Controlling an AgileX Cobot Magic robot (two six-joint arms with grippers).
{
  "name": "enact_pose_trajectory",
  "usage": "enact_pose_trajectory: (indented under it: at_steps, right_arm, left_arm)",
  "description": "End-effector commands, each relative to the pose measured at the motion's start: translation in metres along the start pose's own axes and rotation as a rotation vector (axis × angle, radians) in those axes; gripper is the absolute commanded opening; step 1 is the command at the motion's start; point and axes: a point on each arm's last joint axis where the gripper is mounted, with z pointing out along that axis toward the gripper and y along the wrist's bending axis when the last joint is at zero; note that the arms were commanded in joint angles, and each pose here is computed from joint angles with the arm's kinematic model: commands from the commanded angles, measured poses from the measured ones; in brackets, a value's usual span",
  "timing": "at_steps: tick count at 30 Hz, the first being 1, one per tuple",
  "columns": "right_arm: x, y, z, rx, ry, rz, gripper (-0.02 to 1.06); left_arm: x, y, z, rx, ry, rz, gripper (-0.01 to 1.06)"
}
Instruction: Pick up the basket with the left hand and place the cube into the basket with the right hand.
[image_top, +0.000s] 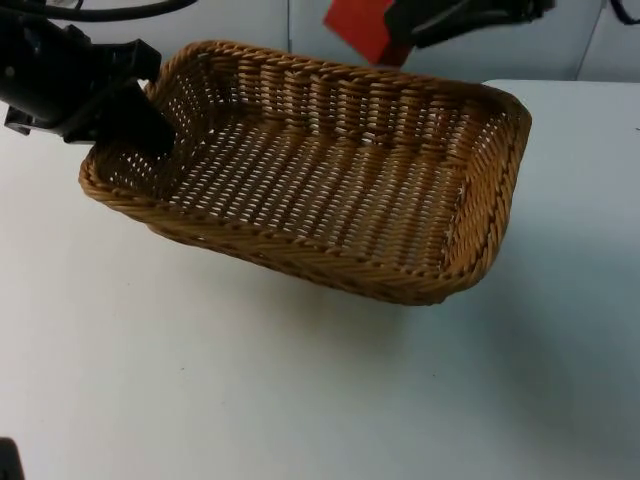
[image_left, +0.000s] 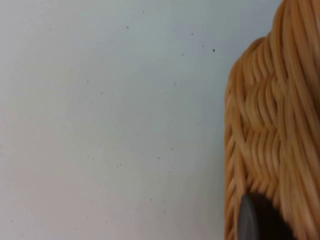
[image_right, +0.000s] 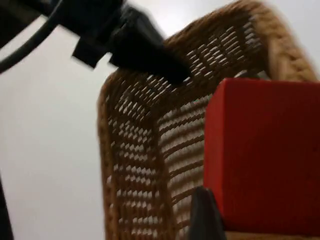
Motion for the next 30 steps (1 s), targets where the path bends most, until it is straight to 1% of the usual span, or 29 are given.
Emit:
enact_pose_trajectory:
  at_steps: [1, 3, 4, 5, 7, 8, 9, 10, 11, 12, 13, 14, 18, 19, 20, 21, 23, 25, 26, 27, 28, 29, 30]
  right_arm:
    - [-0.001, 0.020, 0.022, 0.002, 0.103, -0.047, 0.00]
    - [-0.002, 0.033, 0.043, 0.043, 0.159, -0.097, 0.00]
    - [-0.002, 0.033, 0.043, 0.043, 0.159, -0.097, 0.00]
    - [-0.002, 0.033, 0.051, 0.086, 0.169, -0.107, 0.00]
    - [-0.003, 0.031, 0.062, 0.189, 0.173, -0.061, 0.00]
    - [-0.003, 0.027, 0.064, 0.237, 0.175, -0.057, 0.00]
    - [-0.003, 0.027, 0.064, 0.237, 0.175, -0.057, 0.00]
    - [-0.001, 0.022, 0.064, 0.272, 0.186, -0.046, 0.01]
    - [0.000, 0.020, 0.064, 0.290, 0.197, -0.035, 0.05]
    - [0.001, 0.017, 0.062, 0.308, 0.205, -0.029, 0.13]
    - [0.002, 0.018, 0.062, 0.307, 0.209, -0.030, 0.21]
    - [0.002, 0.018, 0.062, 0.307, 0.209, -0.030, 0.21]
    - [0.002, 0.018, 0.063, 0.302, 0.205, -0.030, 0.64]
    - [0.001, 0.019, 0.063, 0.290, 0.204, -0.039, 0.74]
    - [0.001, 0.019, 0.063, 0.290, 0.204, -0.039, 0.74]
    - [0.001, 0.020, 0.063, 0.274, 0.200, -0.046, 0.81]
    - [-0.002, 0.024, 0.062, 0.253, 0.186, -0.071, 0.88]
    - [-0.006, 0.026, 0.058, 0.257, 0.171, -0.078, 0.88]
    - [-0.011, 0.029, 0.054, 0.253, 0.165, -0.090, 0.85]
    - [-0.018, 0.033, 0.048, 0.245, 0.157, -0.103, 0.76]
    - [-0.032, 0.039, 0.034, 0.247, 0.140, -0.138, 0.52]
    - [-0.032, 0.039, 0.034, 0.247, 0.140, -0.138, 0.52]
    - [-0.040, 0.043, 0.024, 0.250, 0.132, -0.159, 0.33]
  left_arm:
    - [-0.003, -0.005, -0.003, 0.039, -0.017, -0.037, 0.00]
    - [-0.003, -0.005, -0.003, 0.041, -0.020, -0.040, 0.00]
    - [-0.003, -0.005, -0.003, 0.041, -0.020, -0.040, 0.00]
    - [-0.003, -0.005, -0.003, 0.043, -0.023, -0.043, 0.00]
    - [-0.003, -0.005, -0.003, 0.044, -0.026, -0.047, 0.00]
    - [-0.003, -0.005, -0.003, 0.046, -0.025, -0.047, 0.00]
    - [-0.003, -0.005, -0.003, 0.046, -0.025, -0.047, 0.00]
    - [-0.003, -0.006, -0.003, 0.050, -0.022, -0.047, 0.00]
    - [-0.003, -0.006, -0.003, 0.053, -0.021, -0.047, 0.00]
    - [-0.003, -0.006, -0.003, 0.055, -0.020, -0.047, 0.00]
    - [-0.003, -0.006, -0.003, 0.057, -0.019, -0.046, 0.00]
    - [-0.003, -0.006, -0.003, 0.057, -0.019, -0.046, 0.00]
    - [-0.002, -0.007, -0.004, 0.069, -0.011, -0.046, 0.00]
    - [-0.002, -0.007, -0.004, 0.069, -0.011, -0.046, 0.00]
    - [-0.002, -0.007, -0.004, 0.069, -0.011, -0.046, 0.00]
    - [-0.002, -0.007, -0.004, 0.069, -0.011, -0.046, 0.00]
    - [-0.002, -0.007, -0.004, 0.069, -0.011, -0.046, 0.00]
    - [-0.002, -0.007, -0.004, 0.069, -0.011, -0.046, 0.00]
    - [-0.002, -0.007, -0.004, 0.069, -0.011, -0.046, 0.00]
    - [-0.002, -0.007, -0.004, 0.069, -0.011, -0.046, 0.00]
    - [-0.002, -0.007, -0.004, 0.069, -0.011, -0.046, 0.00]
    - [-0.002, -0.007, -0.004, 0.069, -0.011, -0.046, 0.00]
    - [-0.002, -0.007, -0.004, 0.070, -0.012, -0.048, 0.00]
